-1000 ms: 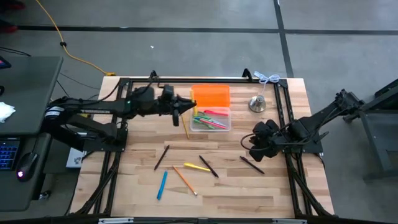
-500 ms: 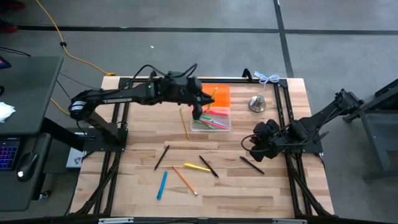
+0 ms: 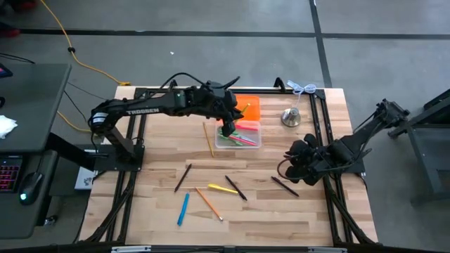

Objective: Pick & place school supplies into a supply box
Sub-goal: Put the right yellow highlighter into the supply box

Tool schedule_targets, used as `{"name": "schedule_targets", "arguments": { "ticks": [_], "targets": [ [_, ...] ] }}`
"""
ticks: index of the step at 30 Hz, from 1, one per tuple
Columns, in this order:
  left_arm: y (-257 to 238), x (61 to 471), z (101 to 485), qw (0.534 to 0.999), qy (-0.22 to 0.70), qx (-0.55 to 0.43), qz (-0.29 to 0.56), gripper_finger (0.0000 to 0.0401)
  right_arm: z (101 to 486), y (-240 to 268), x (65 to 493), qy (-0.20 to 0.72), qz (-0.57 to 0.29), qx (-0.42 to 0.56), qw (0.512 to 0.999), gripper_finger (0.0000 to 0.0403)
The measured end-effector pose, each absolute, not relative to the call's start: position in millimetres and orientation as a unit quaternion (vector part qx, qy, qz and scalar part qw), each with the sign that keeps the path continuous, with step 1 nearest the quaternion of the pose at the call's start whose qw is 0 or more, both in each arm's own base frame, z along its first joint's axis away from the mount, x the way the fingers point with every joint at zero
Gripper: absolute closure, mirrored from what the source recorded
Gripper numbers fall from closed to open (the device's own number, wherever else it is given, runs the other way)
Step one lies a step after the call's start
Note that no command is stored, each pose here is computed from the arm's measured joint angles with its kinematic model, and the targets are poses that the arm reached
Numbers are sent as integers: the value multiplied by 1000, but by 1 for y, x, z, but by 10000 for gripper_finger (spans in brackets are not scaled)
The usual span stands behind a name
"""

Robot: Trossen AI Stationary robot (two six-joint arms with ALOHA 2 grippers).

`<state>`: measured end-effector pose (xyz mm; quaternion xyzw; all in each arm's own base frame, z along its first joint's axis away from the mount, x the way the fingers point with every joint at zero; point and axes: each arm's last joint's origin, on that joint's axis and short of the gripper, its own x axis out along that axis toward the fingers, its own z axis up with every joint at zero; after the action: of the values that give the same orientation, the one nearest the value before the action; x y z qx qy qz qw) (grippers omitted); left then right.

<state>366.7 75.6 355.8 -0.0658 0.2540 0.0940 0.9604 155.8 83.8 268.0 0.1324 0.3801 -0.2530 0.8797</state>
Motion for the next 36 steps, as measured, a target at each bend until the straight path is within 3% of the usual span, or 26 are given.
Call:
{"name": "schedule_targets", "arguments": {
  "ticks": [12, 36],
  "targets": [
    [90, 374, 330, 944, 308, -77, 87, 346, 250, 81, 146, 382, -243, 141, 881, 359],
    [104, 394, 284, 919, 369, -103, 90, 345, 221, 46, 130, 191, -97, 235, 948, 360]
  ]
}}
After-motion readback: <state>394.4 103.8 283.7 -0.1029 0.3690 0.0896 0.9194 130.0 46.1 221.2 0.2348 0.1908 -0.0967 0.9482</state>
